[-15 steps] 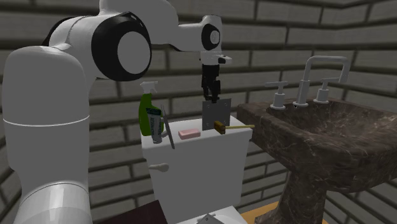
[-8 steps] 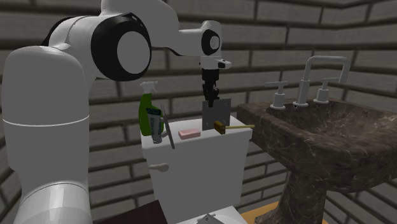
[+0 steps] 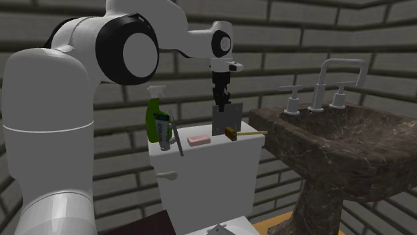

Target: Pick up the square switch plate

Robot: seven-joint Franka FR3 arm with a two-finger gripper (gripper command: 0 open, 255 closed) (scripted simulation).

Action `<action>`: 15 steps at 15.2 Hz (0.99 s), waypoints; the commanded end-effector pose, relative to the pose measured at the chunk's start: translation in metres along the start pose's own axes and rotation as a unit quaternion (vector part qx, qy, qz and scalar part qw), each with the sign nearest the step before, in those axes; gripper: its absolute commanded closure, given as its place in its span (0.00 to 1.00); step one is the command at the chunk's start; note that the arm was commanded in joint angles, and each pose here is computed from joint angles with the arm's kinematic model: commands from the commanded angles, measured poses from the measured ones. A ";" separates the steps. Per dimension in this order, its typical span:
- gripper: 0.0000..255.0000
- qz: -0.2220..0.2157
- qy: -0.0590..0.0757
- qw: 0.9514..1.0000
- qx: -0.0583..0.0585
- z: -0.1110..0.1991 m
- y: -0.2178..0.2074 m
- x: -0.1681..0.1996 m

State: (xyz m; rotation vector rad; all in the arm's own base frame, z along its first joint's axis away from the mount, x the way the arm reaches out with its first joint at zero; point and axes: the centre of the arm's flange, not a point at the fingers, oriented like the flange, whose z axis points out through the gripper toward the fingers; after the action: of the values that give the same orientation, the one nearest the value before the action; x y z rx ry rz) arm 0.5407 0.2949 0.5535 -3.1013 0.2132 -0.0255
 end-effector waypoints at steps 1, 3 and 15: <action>1.00 0.000 0.000 1.000 0.000 -0.008 0.000 0.000; 1.00 0.000 0.000 1.000 0.000 -0.018 -0.001 0.000; 1.00 0.000 0.000 1.000 0.000 -0.077 -0.002 0.001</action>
State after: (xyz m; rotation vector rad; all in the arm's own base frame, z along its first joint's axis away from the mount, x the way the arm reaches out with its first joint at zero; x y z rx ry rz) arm 0.5403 0.2951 0.6272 -3.1016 0.2134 -0.0251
